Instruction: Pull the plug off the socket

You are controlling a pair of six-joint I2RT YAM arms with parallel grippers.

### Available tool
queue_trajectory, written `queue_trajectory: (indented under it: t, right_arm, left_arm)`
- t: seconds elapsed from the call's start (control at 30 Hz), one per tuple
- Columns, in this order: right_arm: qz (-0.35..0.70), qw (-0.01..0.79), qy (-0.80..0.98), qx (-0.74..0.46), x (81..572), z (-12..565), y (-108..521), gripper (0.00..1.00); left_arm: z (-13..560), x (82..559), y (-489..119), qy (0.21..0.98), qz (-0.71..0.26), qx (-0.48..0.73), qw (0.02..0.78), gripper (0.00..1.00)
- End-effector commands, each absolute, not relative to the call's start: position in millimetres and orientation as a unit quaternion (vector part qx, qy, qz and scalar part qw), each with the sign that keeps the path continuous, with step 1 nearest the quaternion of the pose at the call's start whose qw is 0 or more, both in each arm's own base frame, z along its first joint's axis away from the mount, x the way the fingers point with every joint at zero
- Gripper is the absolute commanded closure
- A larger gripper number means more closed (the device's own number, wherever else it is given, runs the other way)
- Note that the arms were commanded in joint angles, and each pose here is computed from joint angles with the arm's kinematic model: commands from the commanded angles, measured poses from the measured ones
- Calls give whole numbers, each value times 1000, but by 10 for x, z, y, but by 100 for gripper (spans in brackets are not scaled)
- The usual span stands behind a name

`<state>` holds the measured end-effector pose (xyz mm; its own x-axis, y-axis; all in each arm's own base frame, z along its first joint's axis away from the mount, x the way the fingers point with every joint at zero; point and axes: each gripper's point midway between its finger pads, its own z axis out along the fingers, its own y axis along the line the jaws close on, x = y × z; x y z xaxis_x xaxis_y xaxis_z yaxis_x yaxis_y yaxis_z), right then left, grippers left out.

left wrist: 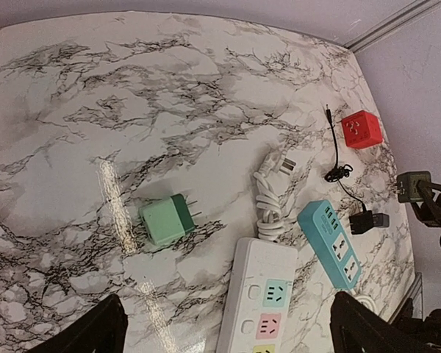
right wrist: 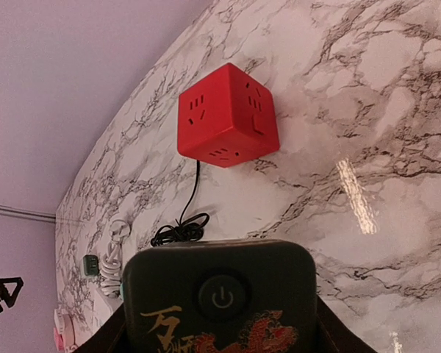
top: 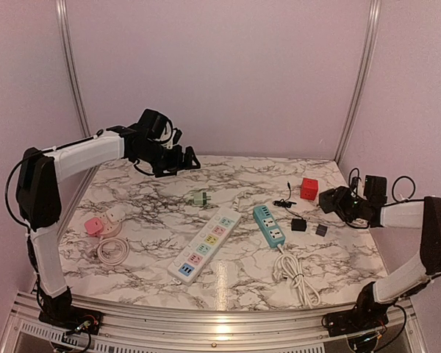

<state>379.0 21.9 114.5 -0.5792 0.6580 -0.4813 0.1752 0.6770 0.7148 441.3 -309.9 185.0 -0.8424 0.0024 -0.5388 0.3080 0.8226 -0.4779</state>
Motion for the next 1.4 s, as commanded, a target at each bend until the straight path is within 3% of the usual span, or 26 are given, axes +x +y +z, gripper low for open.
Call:
queue_trajectory:
  t: [0.0, 0.27, 0.53, 1.0, 1.37]
  right_arm:
    - [334, 404, 813, 254, 3988, 1174, 179, 76]
    - [352, 383, 808, 277, 4074, 890, 135, 75]
    - [353, 362, 814, 287, 4034, 633, 122, 63]
    - [352, 335, 827, 283, 3869, 413, 119, 19]
    - [301, 332, 839, 307, 3700, 320, -74, 19]
  left_arm:
    - [2101, 4221, -3143, 906, -305, 106, 272, 1]
    - [2172, 4095, -3143, 902, -320, 111, 269, 1]
    - [2233, 4060, -3119, 898, -327, 101, 275, 1]
    - [2223, 4017, -2937, 904, -301, 74, 295, 1]
    - [2146, 3928, -2770, 911, -278, 61, 298, 1]
